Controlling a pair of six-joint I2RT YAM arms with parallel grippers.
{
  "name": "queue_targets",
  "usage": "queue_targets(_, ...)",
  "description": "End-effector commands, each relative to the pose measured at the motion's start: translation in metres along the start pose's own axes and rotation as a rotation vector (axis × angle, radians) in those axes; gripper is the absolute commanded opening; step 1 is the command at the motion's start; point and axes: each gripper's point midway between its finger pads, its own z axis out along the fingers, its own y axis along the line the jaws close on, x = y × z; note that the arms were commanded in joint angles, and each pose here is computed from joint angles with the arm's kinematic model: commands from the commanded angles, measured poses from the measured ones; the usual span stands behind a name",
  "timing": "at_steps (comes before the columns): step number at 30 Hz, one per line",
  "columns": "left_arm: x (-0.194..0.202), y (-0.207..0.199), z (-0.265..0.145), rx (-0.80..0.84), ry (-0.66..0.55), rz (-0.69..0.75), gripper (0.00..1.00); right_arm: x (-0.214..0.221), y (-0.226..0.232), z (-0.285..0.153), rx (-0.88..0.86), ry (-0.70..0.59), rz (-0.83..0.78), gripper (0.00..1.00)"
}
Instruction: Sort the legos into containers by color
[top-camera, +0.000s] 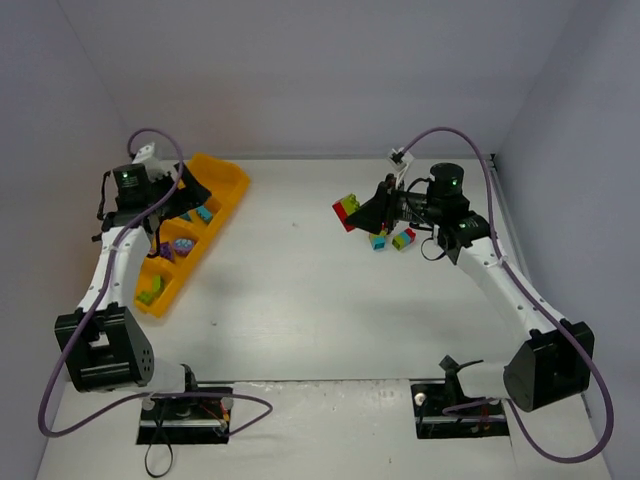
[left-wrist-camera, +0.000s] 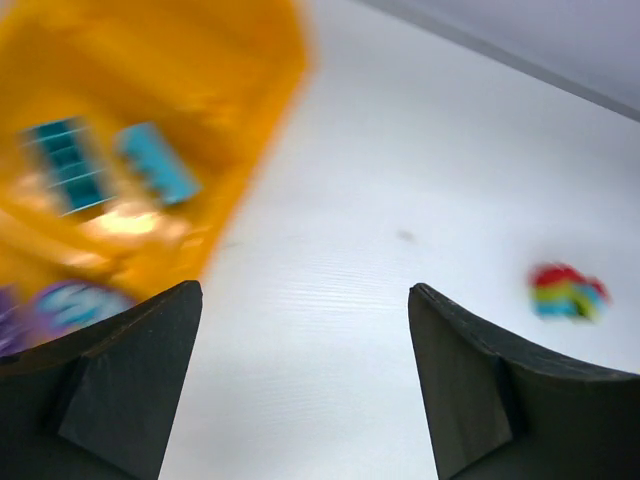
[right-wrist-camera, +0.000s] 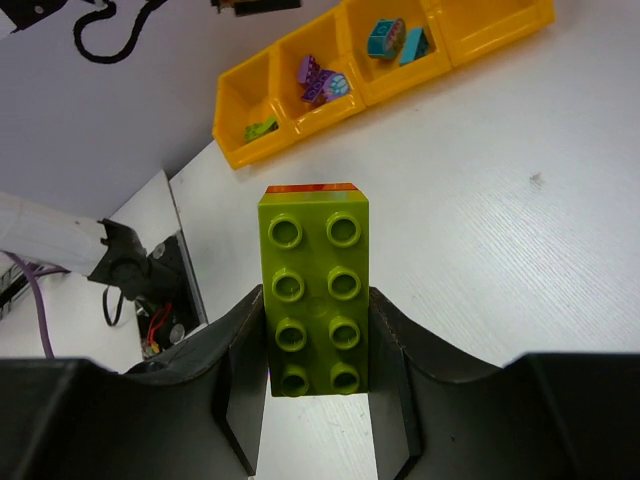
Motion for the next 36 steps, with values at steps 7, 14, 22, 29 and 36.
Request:
queue_targets(7,0.008,-0.247,-0.104,0.997,-0.016,0.387,0.77,-0.032,0.041,0.001,-0.236,-0.013,-0.152,0.0)
queue_targets(14,0.037,-0.299,-0.147,1.293,0.03,0.447,0.77,-0.031,0.058,-0.002,-0.325,0.008,-0.18,0.0)
queue_targets(22,0.063,-0.32,-0.166,1.432,0.102,0.486,0.77,-0.028,0.067,-0.002,-0.367,0.021,-0.19,0.0)
queue_targets(29,0.076,-0.329,-0.169,1.466,0.135,0.495,0.77,-0.028,0.069,0.0,-0.373,0.023,-0.192,0.0)
queue_targets(36,0.083,-0.334,-0.168,1.478,0.155,0.497,0.71,-0.027,0.071,0.001,-0.376,0.026,-0.193,0.0)
